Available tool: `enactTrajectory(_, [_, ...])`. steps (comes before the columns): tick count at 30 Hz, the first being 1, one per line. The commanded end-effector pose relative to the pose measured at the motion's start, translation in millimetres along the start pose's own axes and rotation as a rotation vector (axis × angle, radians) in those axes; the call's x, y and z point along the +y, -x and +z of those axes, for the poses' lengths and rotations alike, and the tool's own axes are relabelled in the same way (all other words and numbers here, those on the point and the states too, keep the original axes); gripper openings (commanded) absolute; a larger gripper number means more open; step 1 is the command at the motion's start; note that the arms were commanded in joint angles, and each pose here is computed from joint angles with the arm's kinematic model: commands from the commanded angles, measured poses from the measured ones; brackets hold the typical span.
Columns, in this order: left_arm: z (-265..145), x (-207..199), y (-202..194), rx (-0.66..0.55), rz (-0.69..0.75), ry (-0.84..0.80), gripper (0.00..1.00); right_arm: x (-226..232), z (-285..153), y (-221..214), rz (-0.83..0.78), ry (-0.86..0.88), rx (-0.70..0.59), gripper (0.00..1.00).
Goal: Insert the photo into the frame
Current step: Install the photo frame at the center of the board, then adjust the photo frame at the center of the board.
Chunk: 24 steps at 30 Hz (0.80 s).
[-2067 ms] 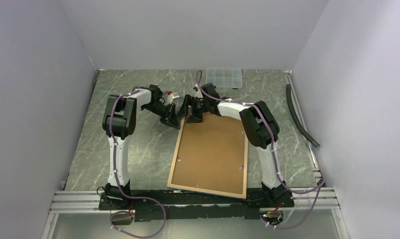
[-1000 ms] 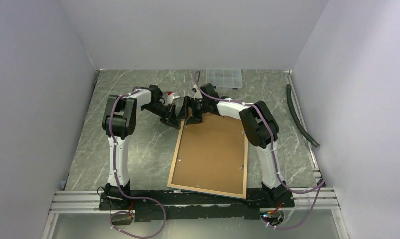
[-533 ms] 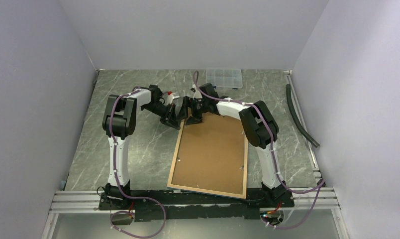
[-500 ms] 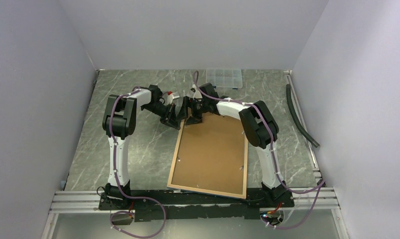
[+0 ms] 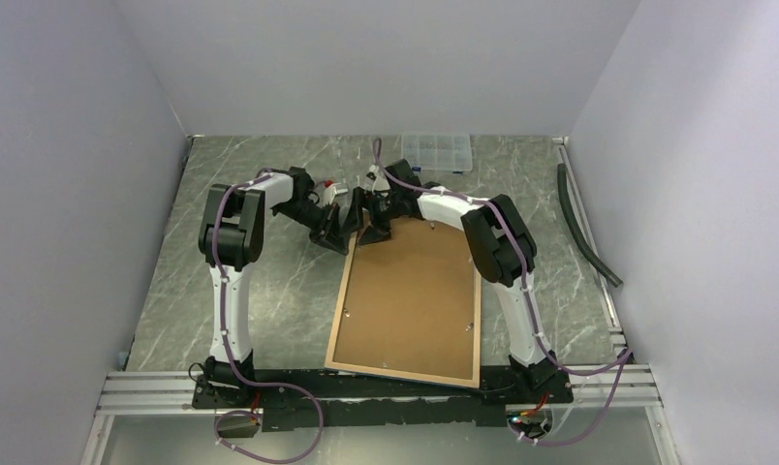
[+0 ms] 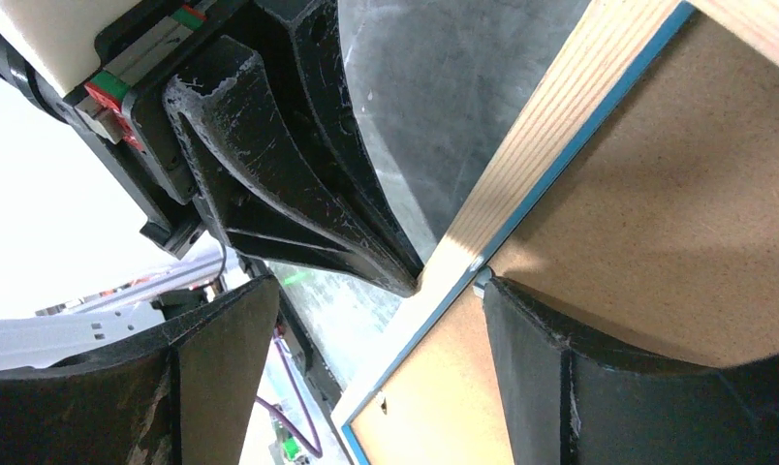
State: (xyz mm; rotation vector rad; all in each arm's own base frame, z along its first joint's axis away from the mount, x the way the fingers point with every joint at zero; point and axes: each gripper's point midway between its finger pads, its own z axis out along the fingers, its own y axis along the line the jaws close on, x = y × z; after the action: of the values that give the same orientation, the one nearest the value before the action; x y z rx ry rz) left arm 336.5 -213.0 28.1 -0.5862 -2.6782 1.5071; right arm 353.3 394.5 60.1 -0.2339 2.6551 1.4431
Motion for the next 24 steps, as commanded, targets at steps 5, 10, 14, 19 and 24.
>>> enactTrajectory(5, [-52, 6, -11, -0.022, 0.106, 0.094, 0.17, 26, -72, 53, -0.057, -0.077, -0.221, 0.92])
enactTrajectory(10, [-60, 0, -46, 0.050, 0.158, 0.128, 0.22, -25, -179, 57, 0.039, -0.301, -0.479, 1.00])
enactTrajectory(14, [-50, 4, -77, 0.128, 0.204, 0.176, 0.23, -85, -255, 24, 0.190, -0.476, -0.656, 1.00])
enactTrajectory(19, [-29, 7, -111, 0.233, 0.257, 0.220, 0.22, -142, -298, -19, 0.351, -0.577, -0.771, 1.00])
enactTrajectory(24, [-26, 7, -126, 0.270, 0.280, 0.228, 0.19, -156, -281, -27, 0.383, -0.529, -0.723, 1.00])
